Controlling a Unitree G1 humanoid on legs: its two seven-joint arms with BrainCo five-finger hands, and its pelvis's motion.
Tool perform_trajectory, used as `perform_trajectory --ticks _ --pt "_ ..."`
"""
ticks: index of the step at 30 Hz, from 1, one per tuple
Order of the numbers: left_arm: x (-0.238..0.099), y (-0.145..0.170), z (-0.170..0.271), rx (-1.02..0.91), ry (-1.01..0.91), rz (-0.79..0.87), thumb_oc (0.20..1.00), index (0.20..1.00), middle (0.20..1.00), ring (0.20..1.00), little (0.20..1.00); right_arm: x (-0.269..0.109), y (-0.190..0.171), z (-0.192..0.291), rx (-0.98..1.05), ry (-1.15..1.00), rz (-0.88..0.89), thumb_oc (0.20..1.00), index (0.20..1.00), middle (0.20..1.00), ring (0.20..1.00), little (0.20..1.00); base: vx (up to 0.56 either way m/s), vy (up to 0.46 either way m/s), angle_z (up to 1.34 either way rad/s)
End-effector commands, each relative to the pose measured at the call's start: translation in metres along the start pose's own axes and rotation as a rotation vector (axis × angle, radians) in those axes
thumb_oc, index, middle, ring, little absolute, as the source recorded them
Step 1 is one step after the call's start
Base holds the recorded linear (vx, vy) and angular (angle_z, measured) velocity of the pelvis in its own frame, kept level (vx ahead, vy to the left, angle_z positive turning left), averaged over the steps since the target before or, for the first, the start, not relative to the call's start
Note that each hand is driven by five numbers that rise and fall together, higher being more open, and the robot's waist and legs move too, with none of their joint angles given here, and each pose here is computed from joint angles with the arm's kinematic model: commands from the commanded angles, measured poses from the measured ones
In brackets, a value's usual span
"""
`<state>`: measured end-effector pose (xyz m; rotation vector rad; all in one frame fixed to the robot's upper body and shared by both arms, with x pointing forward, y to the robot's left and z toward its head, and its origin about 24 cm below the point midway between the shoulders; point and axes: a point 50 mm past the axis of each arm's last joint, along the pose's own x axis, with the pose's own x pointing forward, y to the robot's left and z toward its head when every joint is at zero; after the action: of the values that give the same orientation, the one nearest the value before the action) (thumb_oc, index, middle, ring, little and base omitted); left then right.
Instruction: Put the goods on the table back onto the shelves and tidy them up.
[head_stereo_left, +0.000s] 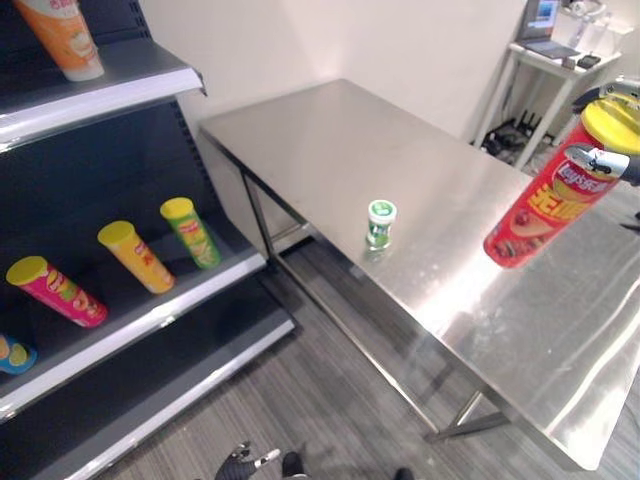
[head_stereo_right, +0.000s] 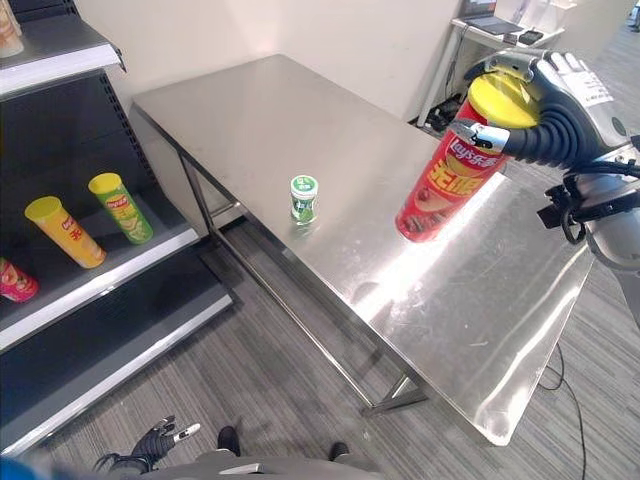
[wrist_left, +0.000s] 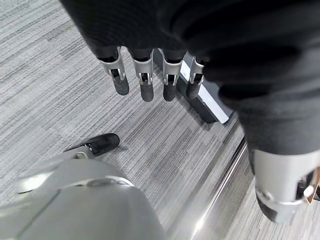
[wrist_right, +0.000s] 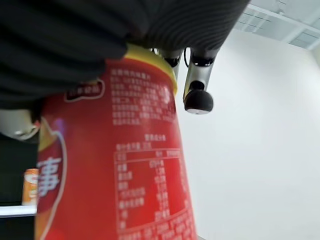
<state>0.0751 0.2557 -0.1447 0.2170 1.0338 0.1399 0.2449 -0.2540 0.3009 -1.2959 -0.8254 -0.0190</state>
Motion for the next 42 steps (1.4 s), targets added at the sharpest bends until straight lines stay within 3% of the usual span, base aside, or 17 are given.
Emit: perform_trajectory --ticks 1,10,22,30,37,42 --pt "0.007 0.016 0.021 0.039 -0.064 0.053 1.0 1.0 1.0 1.0 1.0 0.017 -0.026 0.016 -0.072 -0.105 -0.087 0.2 0.2 0.2 0.2 0.2 -0.01 -0.022 0.04" --pt "0.005 0.021 0.017 0.005 -0.058 0.081 1.0 1.0 1.0 1.0 1.0 0.023 -0.028 0.02 -0.079 -0.13 -0.08 0.2 0.2 0.2 0.2 0.2 0.0 -0.038 0.08" --pt "0.005 0.04 0.033 -0.089 -0.123 0.154 1.0 1.0 1.0 1.0 1.0 0.032 -0.071 0.047 -0.178 -0.261 -0.216 0.2 0.2 0.2 0.2 0.2 -0.06 -0.09 0.33" --pt "0.003 0.044 0.027 -0.159 -0.125 0.185 1.0 1.0 1.0 1.0 1.0 0.045 -0.066 0.055 -0.191 -0.315 -0.18 0.2 0.2 0.2 0.2 0.2 -0.07 0.2 0.27" --pt "0.001 0.048 0.024 -0.149 -0.129 0.214 1.0 1.0 1.0 1.0 1.0 0.041 -0.064 0.041 -0.238 -0.234 -0.141 0.2 0.2 0.2 0.2 0.2 -0.03 0.421 0.57" --pt "0.004 0.042 0.03 -0.036 -0.129 0.167 1.0 1.0 1.0 1.0 1.0 0.014 -0.053 0.014 -0.218 -0.073 -0.141 0.2 0.2 0.2 0.2 0.2 -0.02 0.376 0.14"
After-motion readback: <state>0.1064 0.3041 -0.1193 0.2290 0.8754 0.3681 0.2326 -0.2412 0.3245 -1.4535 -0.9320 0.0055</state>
